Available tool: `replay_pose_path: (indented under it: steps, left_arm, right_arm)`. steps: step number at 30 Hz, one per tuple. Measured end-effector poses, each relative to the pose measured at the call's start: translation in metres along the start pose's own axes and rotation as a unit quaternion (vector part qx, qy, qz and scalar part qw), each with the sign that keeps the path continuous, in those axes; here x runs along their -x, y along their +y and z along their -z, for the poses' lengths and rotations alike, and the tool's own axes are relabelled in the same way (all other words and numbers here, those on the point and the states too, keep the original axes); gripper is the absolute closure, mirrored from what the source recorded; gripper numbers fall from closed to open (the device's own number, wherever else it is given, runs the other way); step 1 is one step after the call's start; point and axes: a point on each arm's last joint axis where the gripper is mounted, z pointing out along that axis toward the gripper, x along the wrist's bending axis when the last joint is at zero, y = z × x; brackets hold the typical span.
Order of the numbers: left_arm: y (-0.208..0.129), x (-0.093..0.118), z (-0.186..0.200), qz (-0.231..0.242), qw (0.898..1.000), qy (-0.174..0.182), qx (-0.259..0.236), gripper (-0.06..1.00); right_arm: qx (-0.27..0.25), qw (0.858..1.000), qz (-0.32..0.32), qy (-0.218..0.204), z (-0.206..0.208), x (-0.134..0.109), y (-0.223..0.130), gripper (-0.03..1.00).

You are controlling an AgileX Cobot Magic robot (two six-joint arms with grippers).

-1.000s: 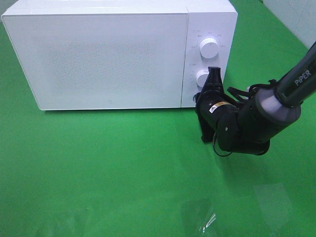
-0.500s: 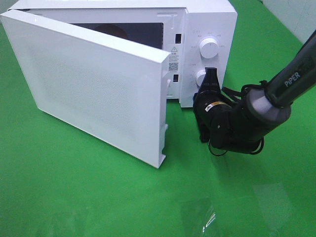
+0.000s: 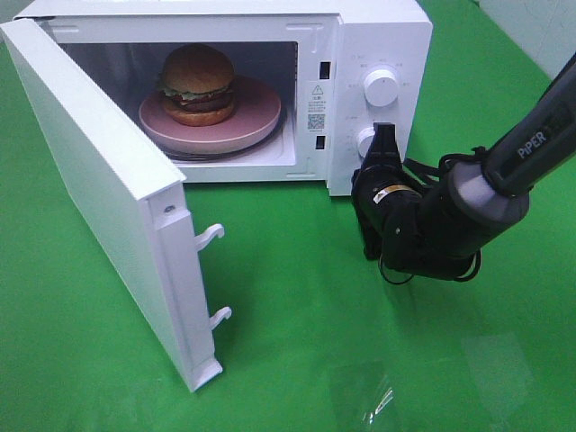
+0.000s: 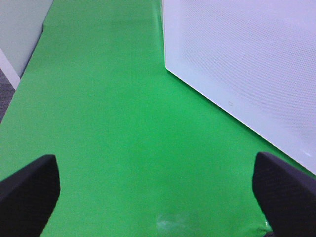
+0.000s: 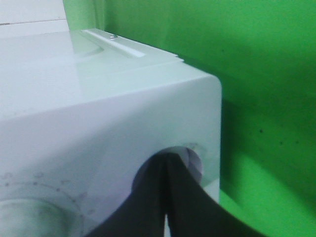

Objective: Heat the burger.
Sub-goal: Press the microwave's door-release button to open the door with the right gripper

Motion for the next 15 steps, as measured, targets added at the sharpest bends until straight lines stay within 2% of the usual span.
replay_pose_path:
  steps: [15]
  left_arm:
    - [0.0, 0.0, 0.0, 0.0, 1.0, 0.0, 0.0, -0.03]
  right_arm:
    - [-0.028, 0.999, 0.012, -0.03, 0.015, -0.012, 0.007, 0.97]
